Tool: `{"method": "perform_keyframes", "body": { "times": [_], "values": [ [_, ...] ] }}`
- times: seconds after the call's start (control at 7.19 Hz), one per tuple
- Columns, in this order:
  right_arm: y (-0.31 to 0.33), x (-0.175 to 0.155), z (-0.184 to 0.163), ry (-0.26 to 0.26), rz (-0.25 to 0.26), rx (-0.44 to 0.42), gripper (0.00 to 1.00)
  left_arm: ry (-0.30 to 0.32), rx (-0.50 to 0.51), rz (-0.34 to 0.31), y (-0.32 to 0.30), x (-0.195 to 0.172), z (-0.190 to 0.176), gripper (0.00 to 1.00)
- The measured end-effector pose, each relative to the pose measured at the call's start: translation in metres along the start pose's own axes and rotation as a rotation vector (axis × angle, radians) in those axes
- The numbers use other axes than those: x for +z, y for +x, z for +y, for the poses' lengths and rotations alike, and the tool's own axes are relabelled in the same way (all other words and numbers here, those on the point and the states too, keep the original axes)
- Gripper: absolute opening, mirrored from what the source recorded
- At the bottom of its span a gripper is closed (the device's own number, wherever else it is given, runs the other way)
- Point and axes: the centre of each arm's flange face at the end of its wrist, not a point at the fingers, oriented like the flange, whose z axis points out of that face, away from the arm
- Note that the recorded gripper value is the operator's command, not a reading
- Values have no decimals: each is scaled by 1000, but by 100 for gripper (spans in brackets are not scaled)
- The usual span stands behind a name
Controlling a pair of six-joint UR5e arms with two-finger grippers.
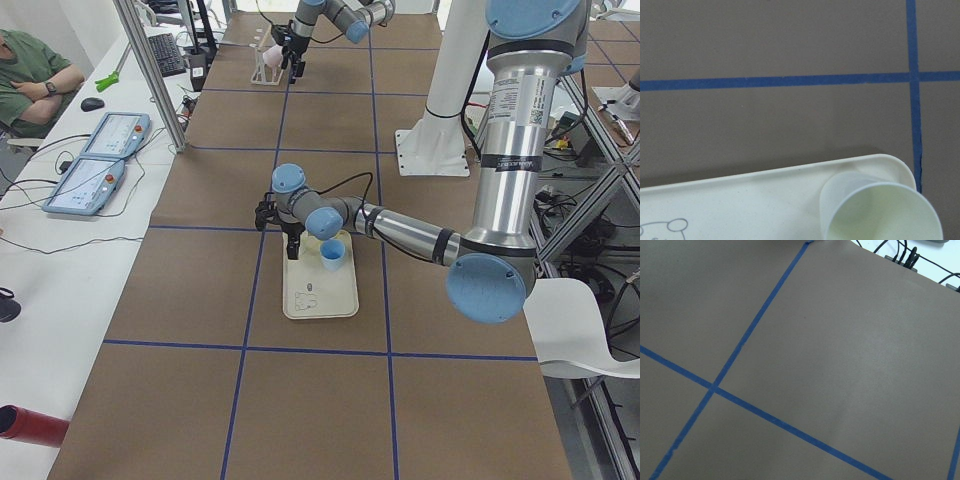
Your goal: Transfer IKEA cup to right arm and place on rack
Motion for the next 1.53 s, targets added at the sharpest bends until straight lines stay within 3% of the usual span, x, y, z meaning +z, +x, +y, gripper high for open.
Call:
{"method": "perform_keyframes", "body": {
  "times": [0.14, 0.83, 1.11, 1.53],
  "values": [
    [0, 1, 0, 0, -1, -1, 99, -3, 0, -1, 1, 2, 0, 0],
    [1, 5, 5, 3, 3, -12, 99, -29, 9, 34, 11, -2, 3, 0],
    [-3, 2, 2, 60, -29, -21, 99, -36, -2, 90, 13, -30, 3, 0],
    [-15, -6, -3, 200, -69, -52, 99, -38, -78, 88, 53, -99, -10, 0]
  ]
}}
